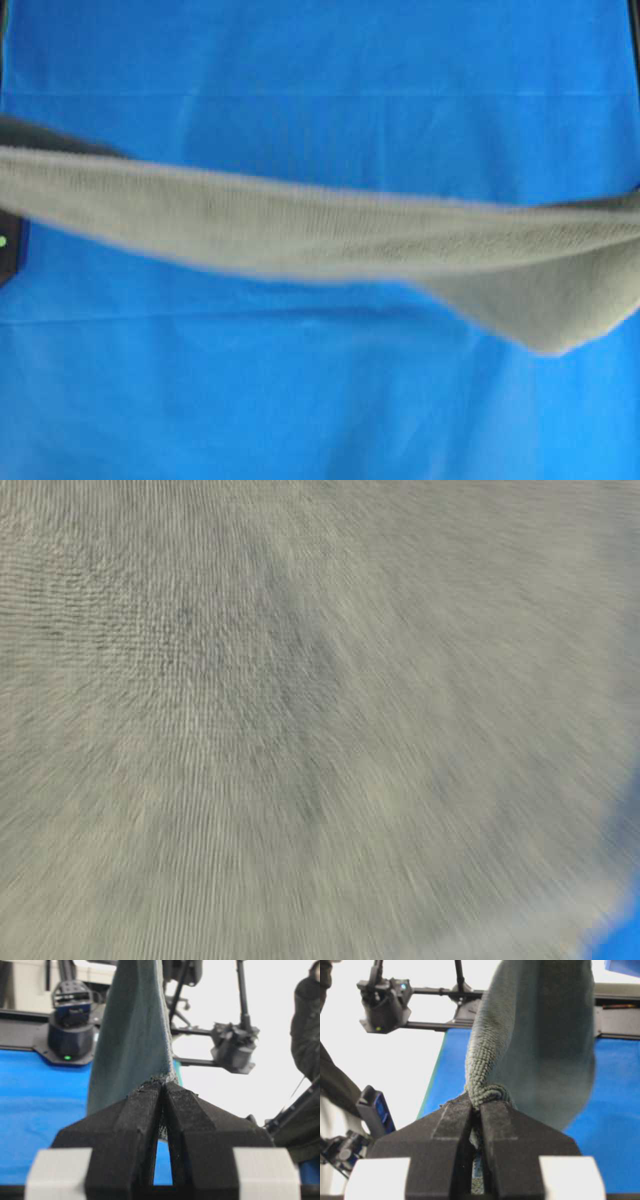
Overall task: Fold a large towel.
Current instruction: 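Lift the towel with both grippers and stretch it apart, then lay the stretched towel flat on the table and release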
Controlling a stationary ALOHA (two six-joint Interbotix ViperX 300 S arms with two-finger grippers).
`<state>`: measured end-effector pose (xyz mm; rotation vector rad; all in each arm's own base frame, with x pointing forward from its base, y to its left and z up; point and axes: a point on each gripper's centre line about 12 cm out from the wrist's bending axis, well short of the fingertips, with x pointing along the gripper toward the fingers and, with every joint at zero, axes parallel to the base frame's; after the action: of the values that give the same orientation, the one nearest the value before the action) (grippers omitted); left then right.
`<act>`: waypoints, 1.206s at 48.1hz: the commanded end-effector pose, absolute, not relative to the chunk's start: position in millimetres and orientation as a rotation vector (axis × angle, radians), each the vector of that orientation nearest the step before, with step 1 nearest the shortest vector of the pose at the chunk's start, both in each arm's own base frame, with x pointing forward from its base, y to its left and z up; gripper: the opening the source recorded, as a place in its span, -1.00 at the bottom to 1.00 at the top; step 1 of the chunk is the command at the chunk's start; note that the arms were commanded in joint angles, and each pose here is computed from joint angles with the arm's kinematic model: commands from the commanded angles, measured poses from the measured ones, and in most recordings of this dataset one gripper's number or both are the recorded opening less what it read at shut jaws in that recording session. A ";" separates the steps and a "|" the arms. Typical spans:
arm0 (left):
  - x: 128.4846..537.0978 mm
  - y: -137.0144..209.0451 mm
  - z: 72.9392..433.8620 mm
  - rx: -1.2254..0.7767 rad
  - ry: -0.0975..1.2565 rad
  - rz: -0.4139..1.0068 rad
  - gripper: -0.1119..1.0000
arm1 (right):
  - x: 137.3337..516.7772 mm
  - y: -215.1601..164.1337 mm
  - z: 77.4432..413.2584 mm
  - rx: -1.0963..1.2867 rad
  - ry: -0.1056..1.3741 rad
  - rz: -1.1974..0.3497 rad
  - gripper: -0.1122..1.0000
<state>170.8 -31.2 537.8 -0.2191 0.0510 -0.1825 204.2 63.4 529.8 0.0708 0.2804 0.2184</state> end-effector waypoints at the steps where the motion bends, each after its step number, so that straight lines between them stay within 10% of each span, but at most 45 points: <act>1: 170.8 -32.1 544.9 -0.225 0.032 -0.190 -0.77 | 200.5 62.6 537.3 0.079 0.252 0.224 -0.79; 13: 182.4 -15.0 529.5 -0.267 0.071 -0.080 -0.77 | 199.7 46.8 528.1 0.030 0.311 0.110 -0.79; 41: 202.5 123.4 409.6 -0.352 0.330 0.581 -0.77 | 216.0 -79.0 385.6 0.115 0.664 -0.771 -0.79; 58: 226.4 160.9 369.6 -0.273 0.446 0.625 -0.77 | 226.3 -123.5 341.2 0.100 0.746 -0.902 -0.79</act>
<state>220.6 161.9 375.8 -0.2702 0.4336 0.6397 223.6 -123.8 342.6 0.0969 0.7478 -0.9123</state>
